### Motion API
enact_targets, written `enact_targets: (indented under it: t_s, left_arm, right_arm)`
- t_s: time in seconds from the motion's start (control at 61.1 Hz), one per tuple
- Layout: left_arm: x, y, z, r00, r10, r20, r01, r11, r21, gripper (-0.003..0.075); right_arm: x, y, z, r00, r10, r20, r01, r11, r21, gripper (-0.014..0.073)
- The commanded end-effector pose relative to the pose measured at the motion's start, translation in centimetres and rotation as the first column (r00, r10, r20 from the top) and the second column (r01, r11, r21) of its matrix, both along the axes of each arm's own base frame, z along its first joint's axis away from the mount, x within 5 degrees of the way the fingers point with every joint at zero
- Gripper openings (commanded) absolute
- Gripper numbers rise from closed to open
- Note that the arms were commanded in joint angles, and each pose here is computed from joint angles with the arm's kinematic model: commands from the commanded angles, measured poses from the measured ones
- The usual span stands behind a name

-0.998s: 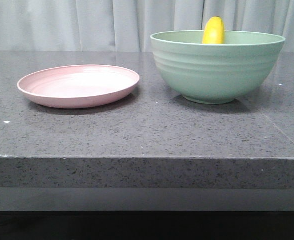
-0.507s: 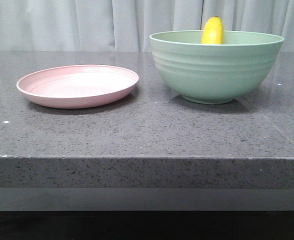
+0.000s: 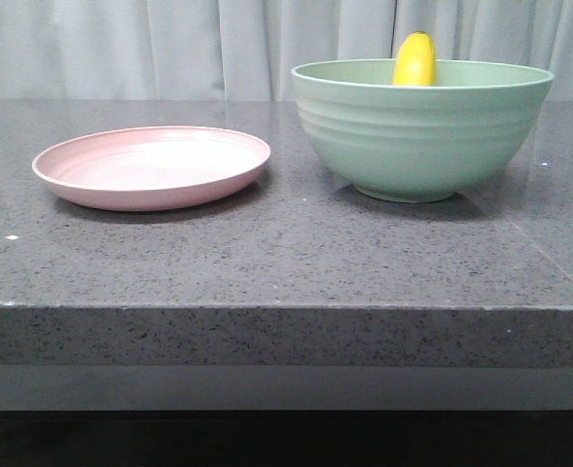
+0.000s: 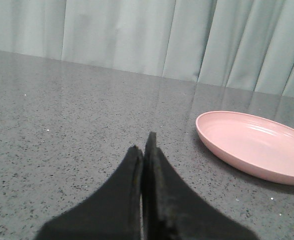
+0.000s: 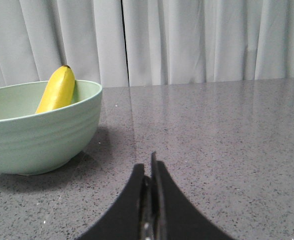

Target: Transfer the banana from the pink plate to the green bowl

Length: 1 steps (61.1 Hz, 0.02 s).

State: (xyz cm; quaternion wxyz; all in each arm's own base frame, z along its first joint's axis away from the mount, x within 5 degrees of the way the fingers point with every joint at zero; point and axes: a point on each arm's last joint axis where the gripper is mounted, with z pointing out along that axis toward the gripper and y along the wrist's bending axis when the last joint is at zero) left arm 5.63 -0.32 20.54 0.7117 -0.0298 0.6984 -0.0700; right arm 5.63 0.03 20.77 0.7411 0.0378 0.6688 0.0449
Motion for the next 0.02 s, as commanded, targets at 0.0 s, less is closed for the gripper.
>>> enact_targets:
  t_s: [0.0]
  left_arm:
    - [-0.2,0.04,0.72,0.996,0.003,0.094,-0.002,1.0,-0.012,-0.002]
  right_arm:
    - [-0.33,0.05,0.85,0.994,0.006,0.107,-0.005,1.0,-0.01,-0.0069]
